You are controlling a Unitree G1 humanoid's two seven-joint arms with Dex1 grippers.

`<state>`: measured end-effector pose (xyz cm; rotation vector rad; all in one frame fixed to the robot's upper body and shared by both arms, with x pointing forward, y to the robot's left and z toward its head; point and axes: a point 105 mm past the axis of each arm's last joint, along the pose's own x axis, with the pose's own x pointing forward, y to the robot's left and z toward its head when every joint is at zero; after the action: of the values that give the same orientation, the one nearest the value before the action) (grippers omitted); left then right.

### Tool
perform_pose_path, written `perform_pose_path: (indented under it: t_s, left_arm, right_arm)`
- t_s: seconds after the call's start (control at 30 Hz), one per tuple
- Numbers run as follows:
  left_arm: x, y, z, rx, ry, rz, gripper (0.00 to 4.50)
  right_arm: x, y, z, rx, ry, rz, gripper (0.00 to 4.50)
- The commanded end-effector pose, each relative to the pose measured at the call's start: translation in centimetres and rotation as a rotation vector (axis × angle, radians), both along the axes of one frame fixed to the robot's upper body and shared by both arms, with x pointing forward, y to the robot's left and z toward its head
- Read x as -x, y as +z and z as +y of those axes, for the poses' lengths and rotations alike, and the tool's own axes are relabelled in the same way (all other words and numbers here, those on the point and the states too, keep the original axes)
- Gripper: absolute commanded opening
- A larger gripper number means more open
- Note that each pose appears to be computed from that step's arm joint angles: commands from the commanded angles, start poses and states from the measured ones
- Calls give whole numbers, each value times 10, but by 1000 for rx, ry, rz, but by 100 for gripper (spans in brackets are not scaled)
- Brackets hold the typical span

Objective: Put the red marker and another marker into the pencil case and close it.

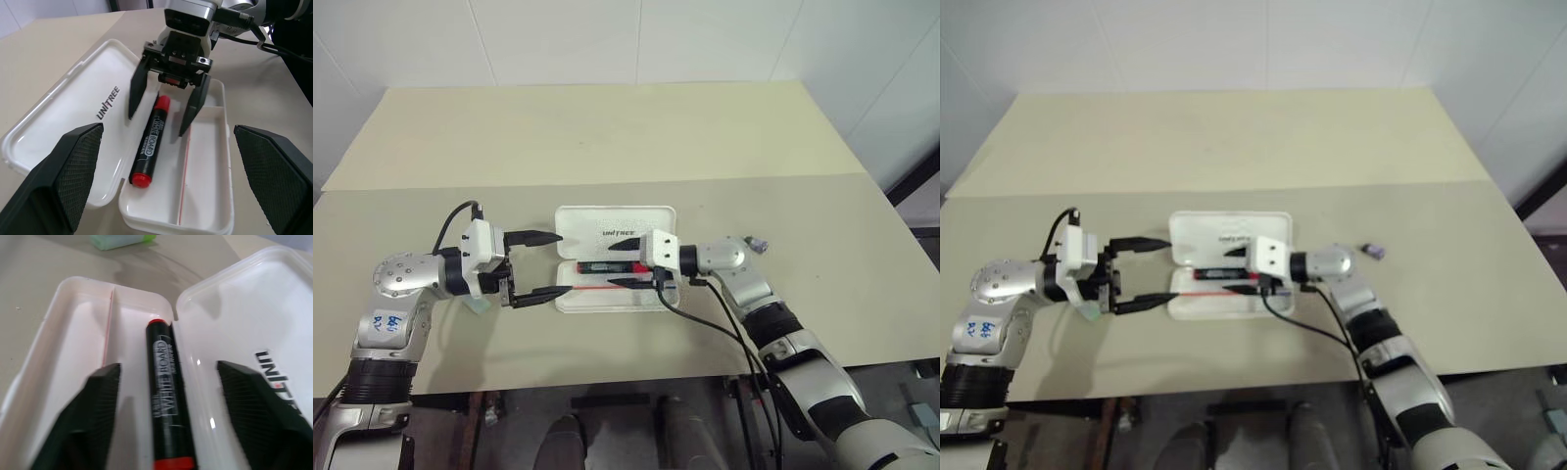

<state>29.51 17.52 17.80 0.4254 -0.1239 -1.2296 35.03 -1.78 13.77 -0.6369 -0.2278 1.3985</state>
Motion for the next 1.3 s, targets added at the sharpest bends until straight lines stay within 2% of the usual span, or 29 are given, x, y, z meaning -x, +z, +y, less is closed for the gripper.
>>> perform_pose_path:
  t_s: [0.03,0.2,0.4,0.53,0.73,0.9,0.93,1.0,1.07,1.2,1.3]
  left_arm:
    - [3,7,-1,-13,-10,-43,450]
    - [3,7,-1,-13,-12,-44,450]
    - [2,8,-2,-12,-14,-46,450]
    - [2,8,-2,-11,-16,-46,450]
    - [5,8,-2,-4,-1,-42,450]
    - [15,13,6,63,95,-50,450]
    - [17,14,7,79,120,-50,450]
    - [20,18,13,129,205,-67,450]
    - [21,22,20,179,304,-92,450]
    - [20,24,47,262,741,-208,450]
    - [22,22,62,336,965,-205,450]
  right_arm:
    - [7,13,9,-29,55,-35,403]
    - [10,23,10,-86,65,-14,403]
    - [6,48,8,-255,25,57,403]
    - [7,58,7,-302,16,75,403]
    - [26,64,-6,-266,34,24,403]
    - [50,77,-33,-257,16,3,403]
    - [53,80,-40,-258,2,8,420]
    - [58,85,-58,-258,-39,23,448]
    - [60,89,-74,-247,-81,31,448]
    - [48,104,-127,-210,-239,-2,448]
    - [43,108,-142,-190,-272,3,448]
